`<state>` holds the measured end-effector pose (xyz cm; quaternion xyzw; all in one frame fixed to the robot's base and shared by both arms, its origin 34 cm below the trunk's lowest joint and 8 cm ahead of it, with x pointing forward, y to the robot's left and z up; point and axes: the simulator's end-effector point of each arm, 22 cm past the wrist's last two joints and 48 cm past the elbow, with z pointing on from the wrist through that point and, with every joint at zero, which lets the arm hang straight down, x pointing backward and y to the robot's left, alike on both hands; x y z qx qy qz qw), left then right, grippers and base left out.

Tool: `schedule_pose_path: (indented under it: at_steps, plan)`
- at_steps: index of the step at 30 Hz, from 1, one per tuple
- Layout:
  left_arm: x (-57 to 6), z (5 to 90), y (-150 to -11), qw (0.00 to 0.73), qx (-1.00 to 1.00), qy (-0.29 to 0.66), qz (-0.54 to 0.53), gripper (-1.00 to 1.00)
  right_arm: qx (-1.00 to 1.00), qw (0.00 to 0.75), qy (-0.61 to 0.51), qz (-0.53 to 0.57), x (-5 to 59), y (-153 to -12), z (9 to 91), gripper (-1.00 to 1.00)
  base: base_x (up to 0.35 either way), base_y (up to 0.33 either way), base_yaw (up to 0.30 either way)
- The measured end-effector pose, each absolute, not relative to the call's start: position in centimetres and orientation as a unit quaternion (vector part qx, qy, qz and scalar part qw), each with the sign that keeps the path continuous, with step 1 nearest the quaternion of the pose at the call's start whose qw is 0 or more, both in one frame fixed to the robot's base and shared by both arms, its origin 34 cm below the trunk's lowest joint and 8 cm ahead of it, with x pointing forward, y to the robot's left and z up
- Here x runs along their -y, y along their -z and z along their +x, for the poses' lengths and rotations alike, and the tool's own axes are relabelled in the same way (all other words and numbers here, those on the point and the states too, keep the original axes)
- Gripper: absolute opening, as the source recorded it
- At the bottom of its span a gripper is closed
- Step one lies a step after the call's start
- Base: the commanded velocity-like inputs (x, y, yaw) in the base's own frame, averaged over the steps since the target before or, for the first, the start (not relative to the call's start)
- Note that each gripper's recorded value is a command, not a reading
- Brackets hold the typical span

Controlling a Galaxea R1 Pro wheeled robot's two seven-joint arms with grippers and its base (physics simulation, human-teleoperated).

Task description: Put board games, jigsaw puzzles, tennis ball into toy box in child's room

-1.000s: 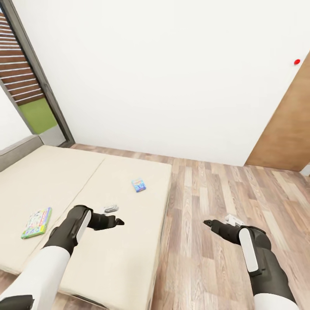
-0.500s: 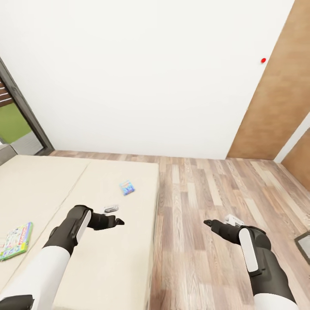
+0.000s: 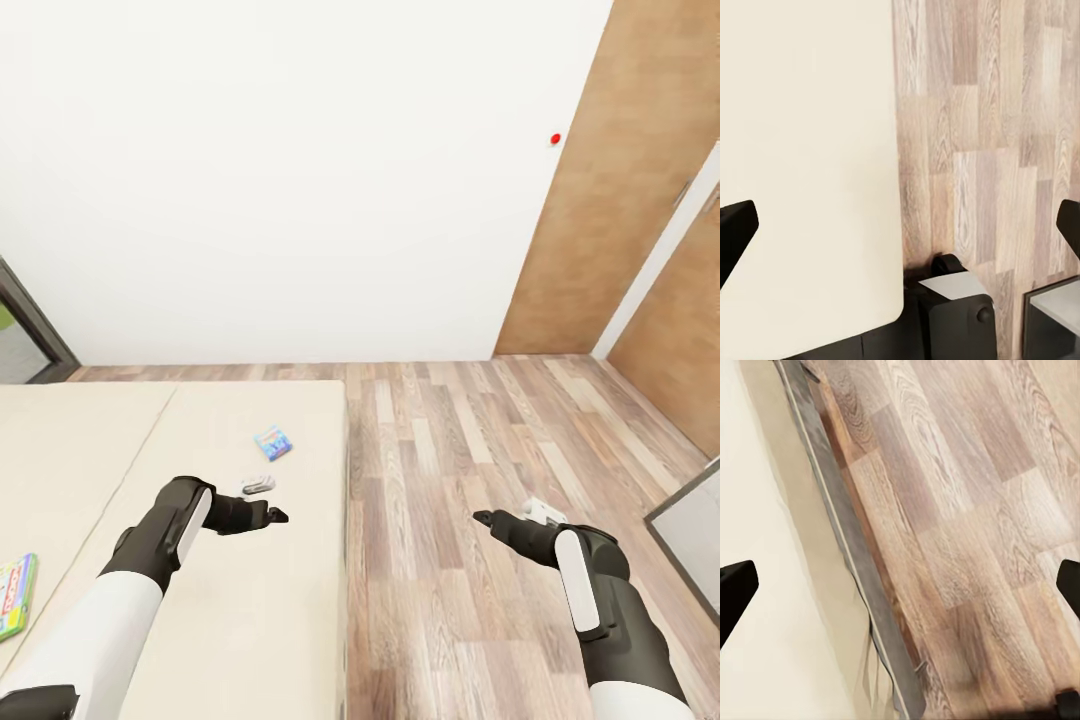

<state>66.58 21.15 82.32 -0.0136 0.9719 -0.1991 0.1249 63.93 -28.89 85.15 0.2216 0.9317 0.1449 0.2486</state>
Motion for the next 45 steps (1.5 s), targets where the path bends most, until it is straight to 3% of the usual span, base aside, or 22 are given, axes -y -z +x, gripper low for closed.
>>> schedule_pose_path:
  at_steps: [45]
  plan:
    - [-21.41,66.61,-82.32,0.125,-0.972,0.198,-0.015,1.0,-0.929,0.259,-0.144,0.221,28.88,-85.39,64.32,1.0,0.0,0.088,-0.001]
